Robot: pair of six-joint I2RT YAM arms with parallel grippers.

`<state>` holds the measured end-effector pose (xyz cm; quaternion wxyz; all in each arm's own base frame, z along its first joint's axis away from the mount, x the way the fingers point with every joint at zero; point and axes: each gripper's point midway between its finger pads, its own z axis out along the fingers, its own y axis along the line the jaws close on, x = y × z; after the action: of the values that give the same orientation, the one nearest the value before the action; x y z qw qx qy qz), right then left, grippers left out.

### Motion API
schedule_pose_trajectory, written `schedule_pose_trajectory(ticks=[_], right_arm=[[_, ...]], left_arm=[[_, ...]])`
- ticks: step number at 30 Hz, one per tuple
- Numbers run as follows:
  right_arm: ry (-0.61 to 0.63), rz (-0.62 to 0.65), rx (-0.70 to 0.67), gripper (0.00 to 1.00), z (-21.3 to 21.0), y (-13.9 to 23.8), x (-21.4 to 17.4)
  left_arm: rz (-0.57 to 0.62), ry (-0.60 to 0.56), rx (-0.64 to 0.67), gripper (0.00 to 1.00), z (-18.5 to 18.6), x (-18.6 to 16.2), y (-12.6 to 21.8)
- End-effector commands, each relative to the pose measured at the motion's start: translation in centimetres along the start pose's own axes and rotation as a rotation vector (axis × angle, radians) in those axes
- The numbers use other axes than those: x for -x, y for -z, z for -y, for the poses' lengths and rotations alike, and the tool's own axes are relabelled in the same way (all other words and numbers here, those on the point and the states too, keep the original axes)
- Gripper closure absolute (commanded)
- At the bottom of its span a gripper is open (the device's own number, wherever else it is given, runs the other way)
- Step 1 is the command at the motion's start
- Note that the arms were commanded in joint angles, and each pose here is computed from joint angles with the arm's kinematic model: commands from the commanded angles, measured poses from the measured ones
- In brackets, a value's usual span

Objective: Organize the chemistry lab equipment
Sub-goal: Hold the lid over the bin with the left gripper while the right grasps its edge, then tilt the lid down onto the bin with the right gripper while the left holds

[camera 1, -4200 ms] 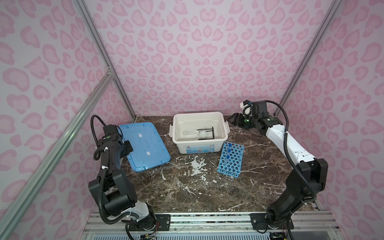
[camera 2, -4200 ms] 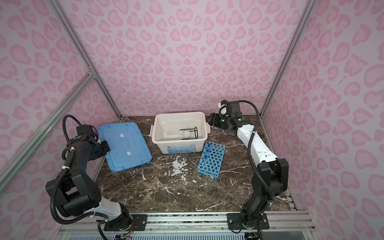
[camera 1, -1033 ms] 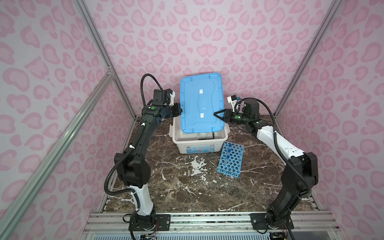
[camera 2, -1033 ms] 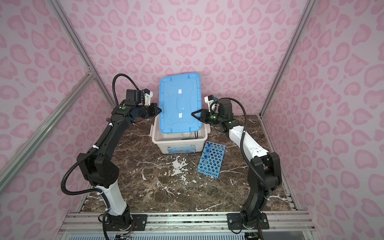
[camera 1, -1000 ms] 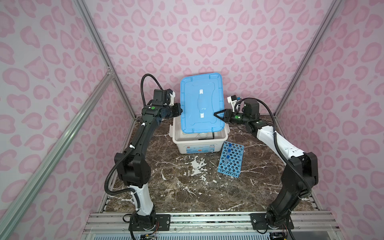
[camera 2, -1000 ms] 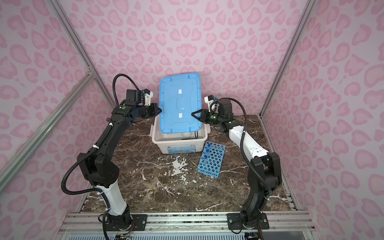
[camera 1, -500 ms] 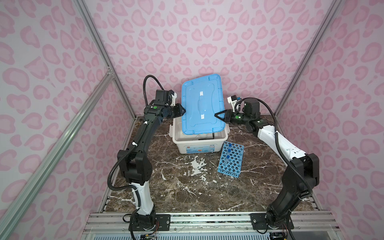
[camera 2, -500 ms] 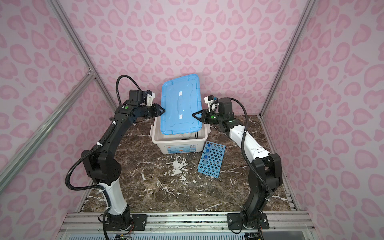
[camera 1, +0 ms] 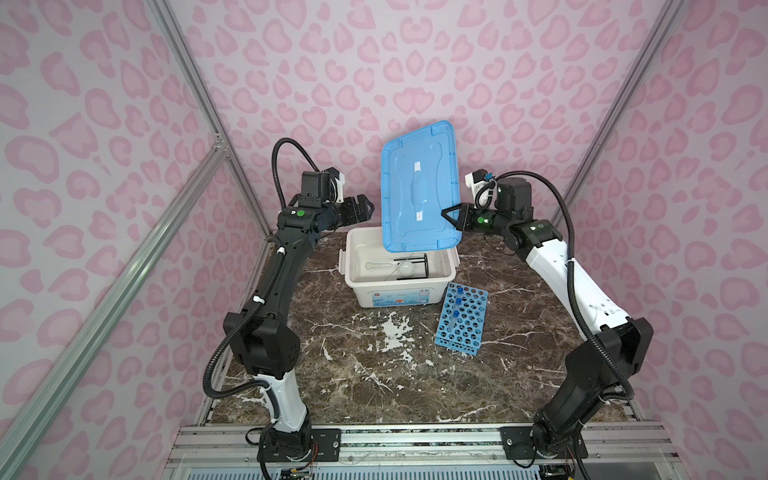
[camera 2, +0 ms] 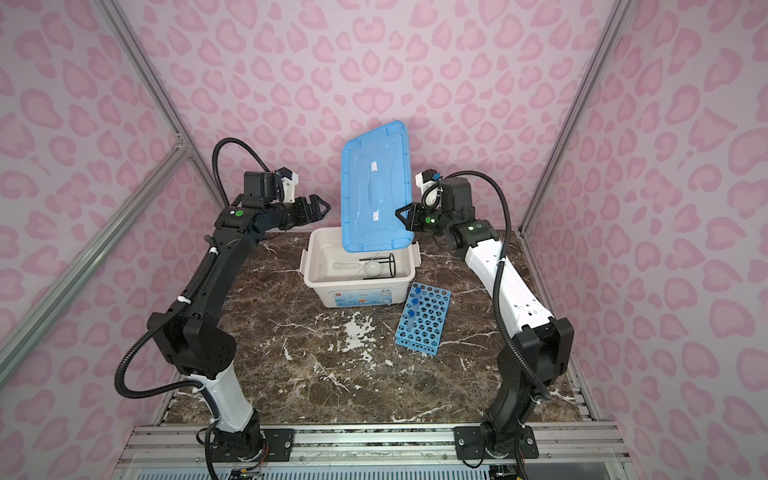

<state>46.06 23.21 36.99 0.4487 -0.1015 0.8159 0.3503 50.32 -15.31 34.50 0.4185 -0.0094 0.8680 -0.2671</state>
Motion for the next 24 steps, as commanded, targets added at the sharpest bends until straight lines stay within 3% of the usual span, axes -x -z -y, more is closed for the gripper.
schedule_pose_trajectory(ticks=[1,6,12,24], right_arm=[[0.162,-0.006,-0.158,0.99,1.8,0.5,0.1],[0.312,0.053,-0.291,0.99,1.7,1.7,1.9],[0.518,0.164,-0.431,1.00,-0.4,3.0,4.4],[0.932,0.254,-0.622,1.00,-3.6,2.5,5.1]], left_arm=[[0.040,-0.011,-0.038,0.02,1.4,1.4,1.6],[0.087,-0.004,-0.165,0.02,4.2,3.6,3.9],[0.110,0.085,-0.342,0.02,6.0,5.6,5.8],[0.126,0.178,-0.419,0.02,4.9,7.3,8.2]])
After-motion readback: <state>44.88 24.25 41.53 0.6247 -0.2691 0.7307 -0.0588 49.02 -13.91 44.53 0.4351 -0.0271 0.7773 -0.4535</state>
